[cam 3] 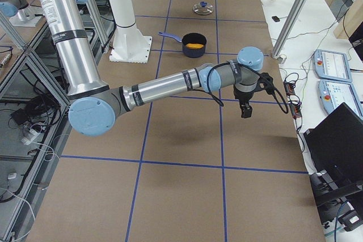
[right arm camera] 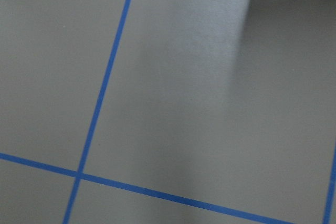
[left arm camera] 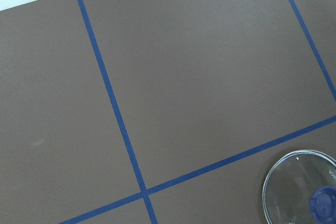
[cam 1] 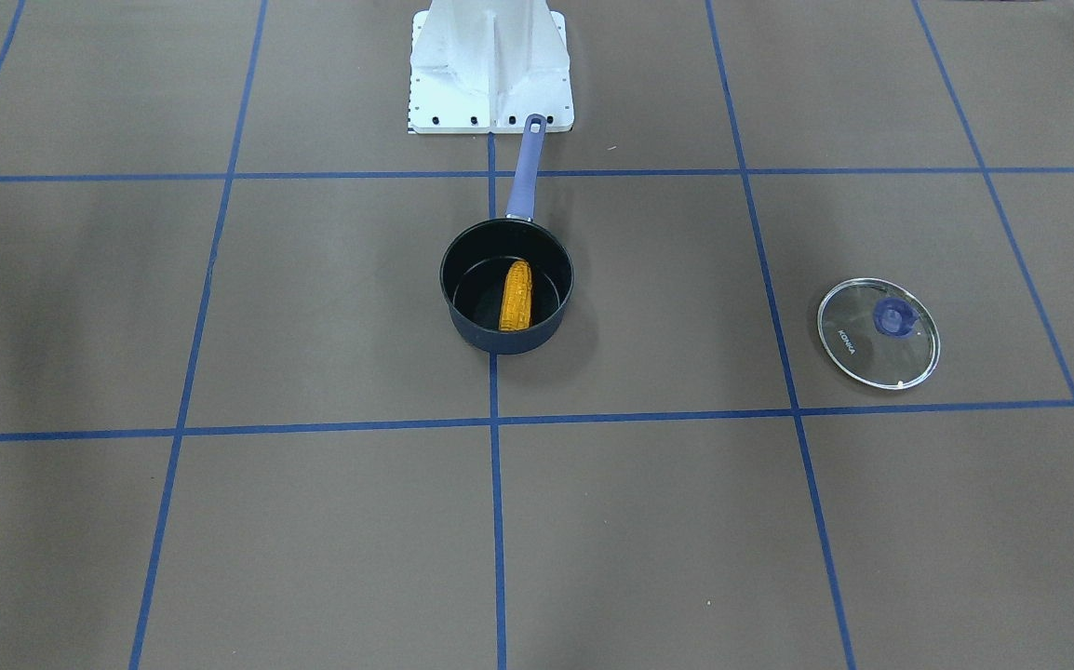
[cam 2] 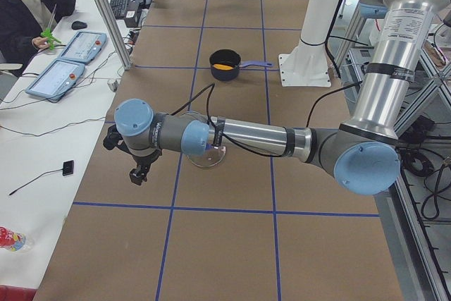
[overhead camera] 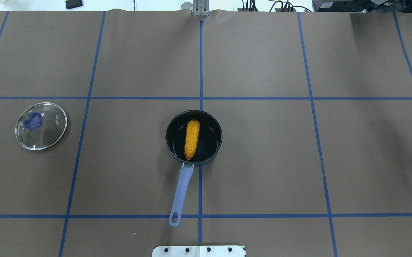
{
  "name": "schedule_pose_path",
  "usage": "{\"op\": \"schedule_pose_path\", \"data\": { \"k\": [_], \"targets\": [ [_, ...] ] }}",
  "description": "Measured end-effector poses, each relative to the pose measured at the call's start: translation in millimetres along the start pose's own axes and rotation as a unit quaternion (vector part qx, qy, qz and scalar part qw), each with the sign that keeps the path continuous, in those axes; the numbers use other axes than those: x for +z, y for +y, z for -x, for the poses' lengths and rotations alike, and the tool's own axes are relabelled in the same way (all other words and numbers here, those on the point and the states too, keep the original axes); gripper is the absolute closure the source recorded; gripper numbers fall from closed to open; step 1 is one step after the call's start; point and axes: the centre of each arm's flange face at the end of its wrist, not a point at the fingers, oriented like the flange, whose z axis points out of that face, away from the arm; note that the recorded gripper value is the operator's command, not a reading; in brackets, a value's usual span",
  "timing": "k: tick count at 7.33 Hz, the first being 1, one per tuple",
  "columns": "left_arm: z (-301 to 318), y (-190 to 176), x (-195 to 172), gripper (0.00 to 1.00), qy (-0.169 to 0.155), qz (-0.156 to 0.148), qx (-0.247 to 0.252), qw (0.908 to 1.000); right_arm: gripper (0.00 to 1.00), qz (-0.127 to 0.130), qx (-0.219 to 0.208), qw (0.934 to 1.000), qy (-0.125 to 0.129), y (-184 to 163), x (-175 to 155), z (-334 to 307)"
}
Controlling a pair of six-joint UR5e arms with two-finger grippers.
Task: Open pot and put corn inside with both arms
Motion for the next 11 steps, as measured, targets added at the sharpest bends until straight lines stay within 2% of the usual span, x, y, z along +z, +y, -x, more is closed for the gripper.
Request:
{"op": "schedule_pose_path", "data": {
  "k": [2,5,9,11],
  "targets": [
    [15,8,2,0.02,-0.001,0.002,-0.012,0.9999,0.00,0.006,0.003,1.0000,0.008,36,-3,-53],
    [40,41,10,0.02,-0.003,0.012,-0.014,0.9998,0.00,0.013,0.018,0.9997,0.011,69,4,-78],
    [72,112,33,0.02,0.002,0.036,-0.037,0.9987,0.00,0.016,0.028,0.9993,0.016,77,7,-83],
    [75,123,37,0.02,0.003,0.040,-0.043,0.9983,0.00,0.016,0.028,0.9993,0.018,78,7,-83]
  ]
}}
